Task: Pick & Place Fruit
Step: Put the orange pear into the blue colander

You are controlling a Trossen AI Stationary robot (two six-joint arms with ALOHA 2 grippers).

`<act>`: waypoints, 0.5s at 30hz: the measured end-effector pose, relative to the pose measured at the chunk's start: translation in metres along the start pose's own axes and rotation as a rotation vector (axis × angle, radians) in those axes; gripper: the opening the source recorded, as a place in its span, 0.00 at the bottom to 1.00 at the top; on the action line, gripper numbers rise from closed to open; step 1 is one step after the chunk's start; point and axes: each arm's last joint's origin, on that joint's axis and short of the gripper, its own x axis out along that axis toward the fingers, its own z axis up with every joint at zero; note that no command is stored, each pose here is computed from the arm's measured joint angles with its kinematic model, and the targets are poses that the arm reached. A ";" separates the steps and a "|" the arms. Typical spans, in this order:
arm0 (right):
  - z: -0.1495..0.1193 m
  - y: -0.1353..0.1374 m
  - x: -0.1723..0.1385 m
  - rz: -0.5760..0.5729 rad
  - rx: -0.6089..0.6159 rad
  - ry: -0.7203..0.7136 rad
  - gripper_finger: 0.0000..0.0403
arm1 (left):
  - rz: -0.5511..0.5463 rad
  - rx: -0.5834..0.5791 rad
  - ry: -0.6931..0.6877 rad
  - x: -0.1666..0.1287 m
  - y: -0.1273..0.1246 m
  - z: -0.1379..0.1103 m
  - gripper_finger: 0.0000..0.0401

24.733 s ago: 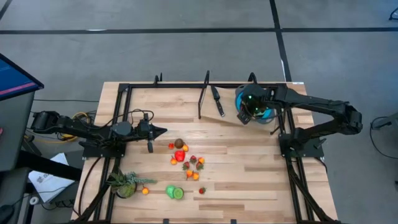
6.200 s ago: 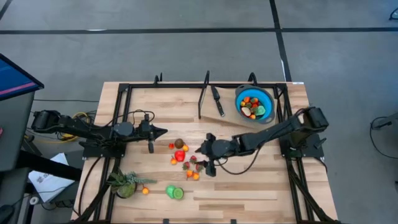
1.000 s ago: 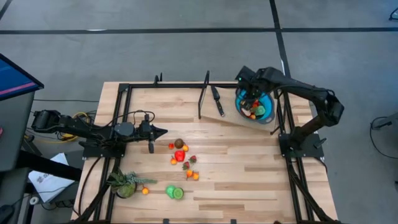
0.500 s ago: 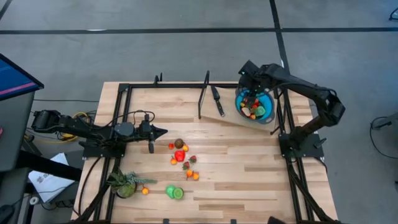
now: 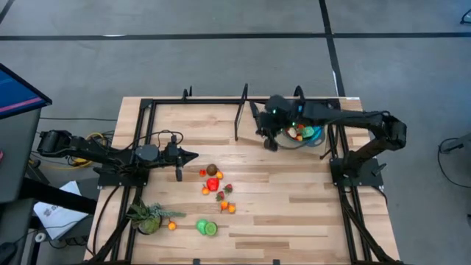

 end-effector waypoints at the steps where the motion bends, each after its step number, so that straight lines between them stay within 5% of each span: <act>1: -0.002 0.006 0.006 0.010 -0.012 -0.017 0.01 | 0.000 -0.027 0.000 0.000 0.000 0.000 0.00; 4: -0.004 0.023 0.019 0.031 -0.026 -0.111 0.03 | -0.006 -0.122 -0.001 0.000 0.000 0.000 0.00; 10: 0.000 0.055 0.033 0.065 -0.086 -0.456 0.02 | -0.034 -0.132 0.003 0.000 -0.001 0.000 0.00; 15: -0.001 0.075 0.034 0.105 -0.124 -0.536 0.00 | -0.147 -0.125 0.018 -0.002 -0.009 0.000 0.00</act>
